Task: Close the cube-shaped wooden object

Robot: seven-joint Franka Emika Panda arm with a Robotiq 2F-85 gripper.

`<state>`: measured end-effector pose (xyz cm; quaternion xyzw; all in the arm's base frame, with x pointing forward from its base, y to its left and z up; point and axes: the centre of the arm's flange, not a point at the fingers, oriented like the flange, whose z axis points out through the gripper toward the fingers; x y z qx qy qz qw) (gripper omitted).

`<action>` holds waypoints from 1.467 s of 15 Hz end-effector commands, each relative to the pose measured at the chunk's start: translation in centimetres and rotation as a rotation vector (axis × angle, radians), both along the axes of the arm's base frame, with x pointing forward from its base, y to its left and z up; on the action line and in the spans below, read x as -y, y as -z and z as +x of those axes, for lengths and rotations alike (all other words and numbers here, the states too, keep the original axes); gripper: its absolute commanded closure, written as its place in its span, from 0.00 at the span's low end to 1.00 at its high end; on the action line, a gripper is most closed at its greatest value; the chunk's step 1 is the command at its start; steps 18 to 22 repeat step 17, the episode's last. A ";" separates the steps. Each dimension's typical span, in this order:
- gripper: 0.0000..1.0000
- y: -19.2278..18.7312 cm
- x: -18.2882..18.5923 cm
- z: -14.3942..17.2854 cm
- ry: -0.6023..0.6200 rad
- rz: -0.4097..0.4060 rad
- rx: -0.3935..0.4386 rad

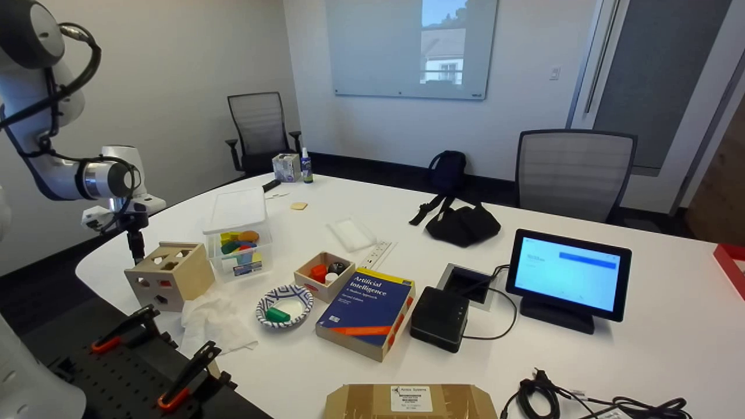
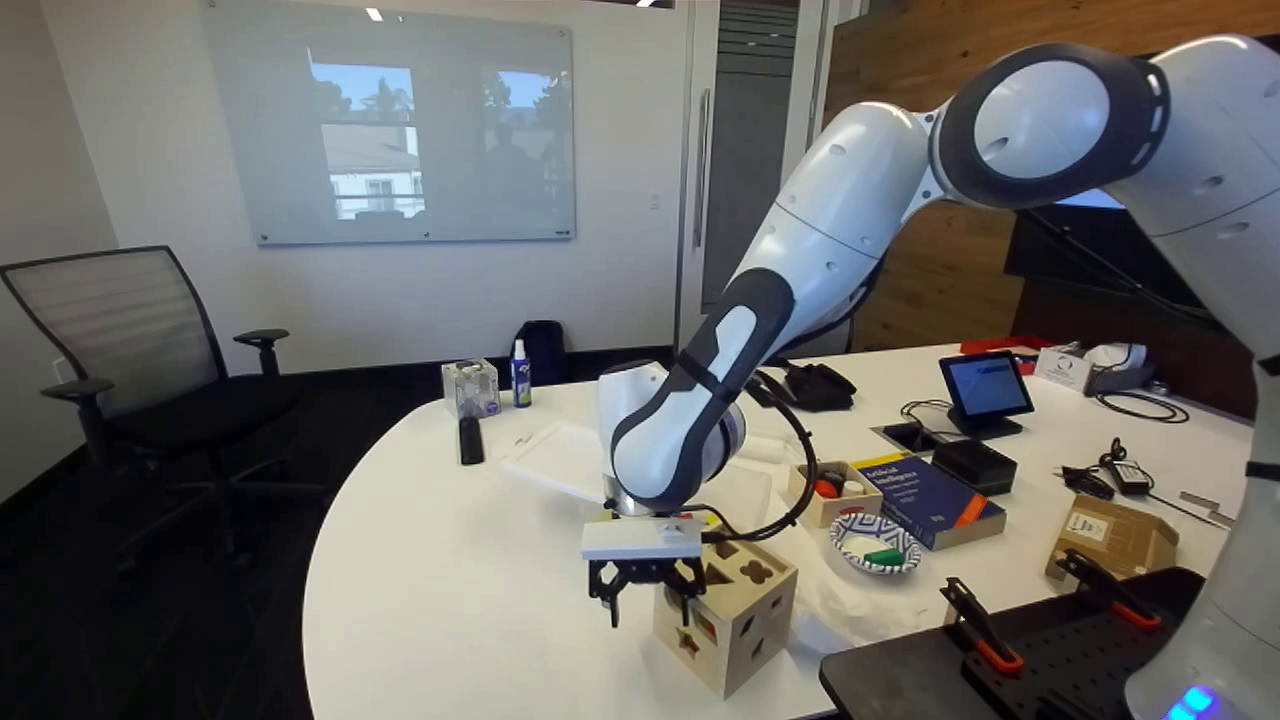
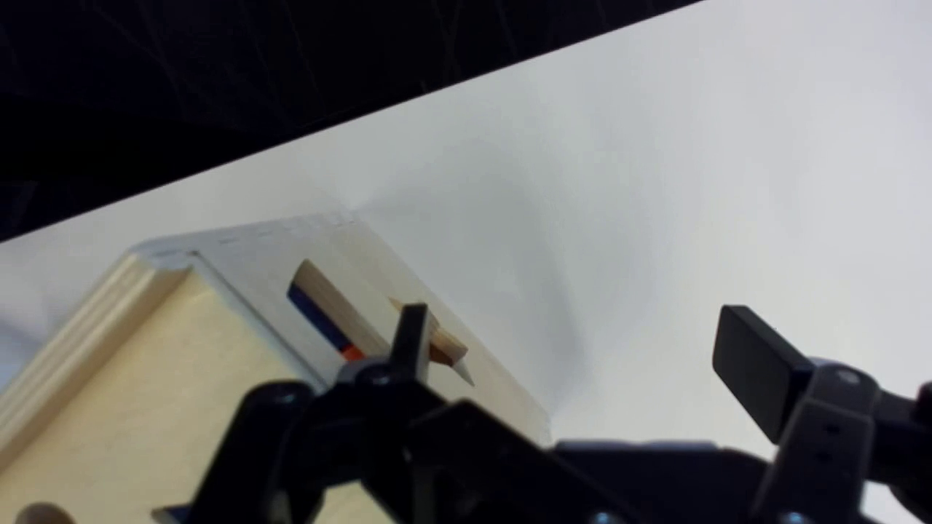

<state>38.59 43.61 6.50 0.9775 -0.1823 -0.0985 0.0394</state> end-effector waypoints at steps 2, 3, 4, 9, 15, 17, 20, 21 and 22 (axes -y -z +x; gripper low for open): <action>0.00 -1.8 0.8 -1.6 0.030 -0.029 0.043; 0.00 -1.9 0.5 -1.5 -0.038 0.024 0.017; 0.00 -2.0 0.1 -1.5 -0.096 0.061 0.008; 0.00 -4.0 -3.7 -2.7 -0.255 0.123 -0.025; 0.00 -8.0 -8.0 -4.2 -0.327 0.108 -0.030; 0.00 -9.0 -8.8 -4.2 -0.335 0.114 -0.044; 0.00 -9.0 -8.8 -4.2 -0.335 0.114 -0.044; 0.00 -9.0 -8.8 -4.2 -0.335 0.114 -0.044; 0.00 -9.0 -8.8 -4.2 -0.335 0.114 -0.044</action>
